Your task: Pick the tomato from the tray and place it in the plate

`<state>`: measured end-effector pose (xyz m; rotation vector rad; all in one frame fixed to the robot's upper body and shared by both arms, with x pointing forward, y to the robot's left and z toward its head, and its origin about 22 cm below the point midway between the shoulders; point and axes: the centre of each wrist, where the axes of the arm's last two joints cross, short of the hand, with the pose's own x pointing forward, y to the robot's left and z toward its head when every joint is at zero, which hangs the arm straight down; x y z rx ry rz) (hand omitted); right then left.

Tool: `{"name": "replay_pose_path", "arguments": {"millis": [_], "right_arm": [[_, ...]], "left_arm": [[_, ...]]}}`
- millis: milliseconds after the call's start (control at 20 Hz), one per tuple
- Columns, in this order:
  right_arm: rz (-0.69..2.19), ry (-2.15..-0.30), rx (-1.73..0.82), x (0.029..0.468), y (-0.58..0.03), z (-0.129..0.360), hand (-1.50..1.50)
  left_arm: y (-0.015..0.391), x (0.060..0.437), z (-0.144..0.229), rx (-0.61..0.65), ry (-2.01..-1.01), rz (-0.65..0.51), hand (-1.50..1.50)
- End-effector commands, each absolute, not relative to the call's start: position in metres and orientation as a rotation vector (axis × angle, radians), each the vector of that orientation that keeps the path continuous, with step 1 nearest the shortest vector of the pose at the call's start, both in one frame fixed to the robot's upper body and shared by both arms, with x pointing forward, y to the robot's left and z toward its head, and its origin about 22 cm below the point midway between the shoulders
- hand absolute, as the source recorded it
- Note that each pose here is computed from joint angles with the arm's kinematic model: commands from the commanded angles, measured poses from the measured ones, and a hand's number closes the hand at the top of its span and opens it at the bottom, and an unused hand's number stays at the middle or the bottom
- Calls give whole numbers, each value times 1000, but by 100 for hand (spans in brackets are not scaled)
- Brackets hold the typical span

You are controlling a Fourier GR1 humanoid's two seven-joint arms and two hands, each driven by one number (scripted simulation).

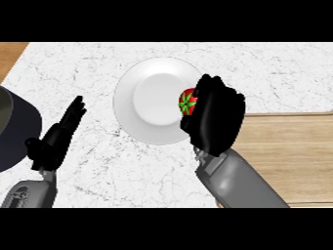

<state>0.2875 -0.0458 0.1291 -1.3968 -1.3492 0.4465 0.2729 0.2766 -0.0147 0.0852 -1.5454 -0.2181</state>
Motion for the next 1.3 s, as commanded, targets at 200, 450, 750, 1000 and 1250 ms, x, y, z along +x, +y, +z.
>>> {"name": "replay_pose_path", "arguments": {"millis": [200,450,750,1000,1250], "right_arm": [[57,-1157,-1306,328,-55,124,-150],[-47,-1178,-1239,346,-68,118,-150],[-282,-1386,-1165,345,-74,143,-150],[-467,-1450,-1038,333,-91,133,-150],[-538,-1525,-977,299,-97,96,-150]], "left_arm": [[281,278,-8,84,-1554,-235,0],[268,277,-16,64,-1551,-224,0],[277,269,-22,81,-1532,-209,0],[283,271,-19,111,-1533,-182,0],[300,260,-16,144,-1519,-161,0]]}}
